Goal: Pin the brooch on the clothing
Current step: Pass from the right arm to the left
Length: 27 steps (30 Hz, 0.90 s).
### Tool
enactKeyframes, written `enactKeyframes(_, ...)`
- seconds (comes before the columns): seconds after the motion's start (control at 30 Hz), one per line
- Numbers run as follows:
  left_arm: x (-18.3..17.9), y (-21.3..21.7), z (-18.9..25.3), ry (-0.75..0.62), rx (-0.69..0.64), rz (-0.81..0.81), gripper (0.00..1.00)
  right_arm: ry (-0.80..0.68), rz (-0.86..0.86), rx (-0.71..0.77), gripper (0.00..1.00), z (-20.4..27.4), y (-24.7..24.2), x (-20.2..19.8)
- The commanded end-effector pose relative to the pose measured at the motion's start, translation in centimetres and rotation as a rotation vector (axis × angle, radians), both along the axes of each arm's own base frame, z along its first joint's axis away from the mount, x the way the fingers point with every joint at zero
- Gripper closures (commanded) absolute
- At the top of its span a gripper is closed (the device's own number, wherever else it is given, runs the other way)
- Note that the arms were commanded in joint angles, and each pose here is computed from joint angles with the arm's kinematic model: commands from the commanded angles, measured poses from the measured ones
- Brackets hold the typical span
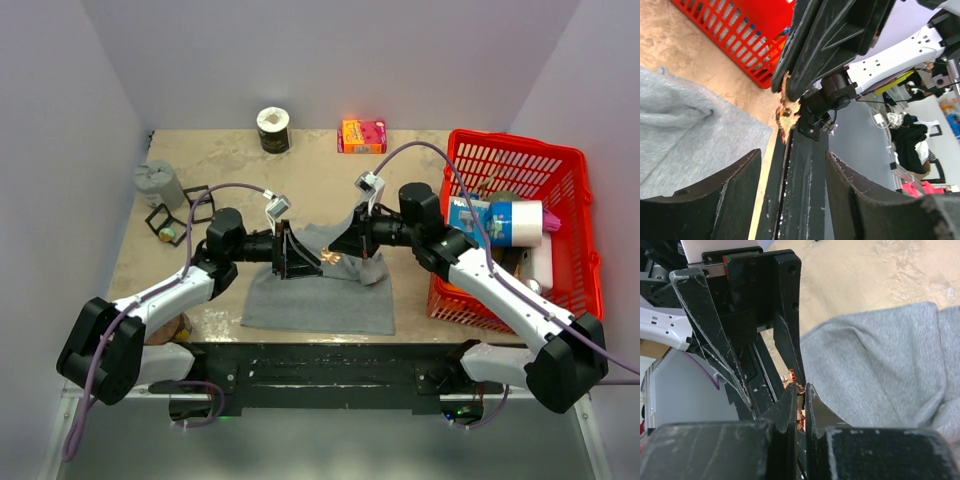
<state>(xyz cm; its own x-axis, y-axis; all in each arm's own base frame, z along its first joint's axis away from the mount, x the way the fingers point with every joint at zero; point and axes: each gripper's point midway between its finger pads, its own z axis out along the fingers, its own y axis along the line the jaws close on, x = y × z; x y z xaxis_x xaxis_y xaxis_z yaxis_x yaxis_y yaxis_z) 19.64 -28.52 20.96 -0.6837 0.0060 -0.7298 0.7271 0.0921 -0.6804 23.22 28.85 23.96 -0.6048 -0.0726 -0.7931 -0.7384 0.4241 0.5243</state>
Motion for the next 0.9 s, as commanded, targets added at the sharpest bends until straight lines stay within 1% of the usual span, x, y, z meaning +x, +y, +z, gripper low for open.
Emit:
enactKeyframes(0.0,-0.2,-0.1,1.2,-0.03,-0.061,-0.026,0.45,-0.06,0.054,0.023,1.0,1.9,0.5,-0.1)
enactKeyframes(0.13,0.1,-0.2,1.0,-0.01,-0.065,-0.013,0.49,-0.059,0.057,0.026,1.0,1.8,0.6,-0.1)
enactKeyframes(0.2,0.3,-0.3,1.1,0.002,-0.072,-0.005,0.54,-0.054,0.065,0.029,1.0,1.7,0.7,-0.2)
enactKeyframes(0.33,0.6,-0.5,1.3,0.006,-0.1,0.005,0.58,-0.052,0.075,0.039,1.0,1.6,1.0,-0.3)
enactKeyframes(0.47,0.7,-0.5,1.1,0.027,-0.107,0.007,0.66,-0.044,0.077,0.037,1.0,1.2,1.0,-0.3)
enactKeyframes(0.53,0.7,-0.5,1.0,0.032,-0.107,0.013,0.74,-0.049,0.078,0.04,1.0,1.4,1.1,-0.4)
enactKeyframes(0.77,0.9,-0.6,1.1,0.039,-0.122,0.024,0.76,-0.034,0.082,0.029,1.0,0.6,1.1,-0.4)
enactKeyframes(0.8,1.0,-0.6,0.9,0.056,-0.121,0.026,0.76,-0.031,0.088,0.028,1.0,0.4,1.2,-0.6)
enactKeyframes(0.87,1.0,-0.6,1.2,0.049,-0.136,0.024,0.79,-0.032,0.087,0.028,1.0,0.4,1.2,-0.5)
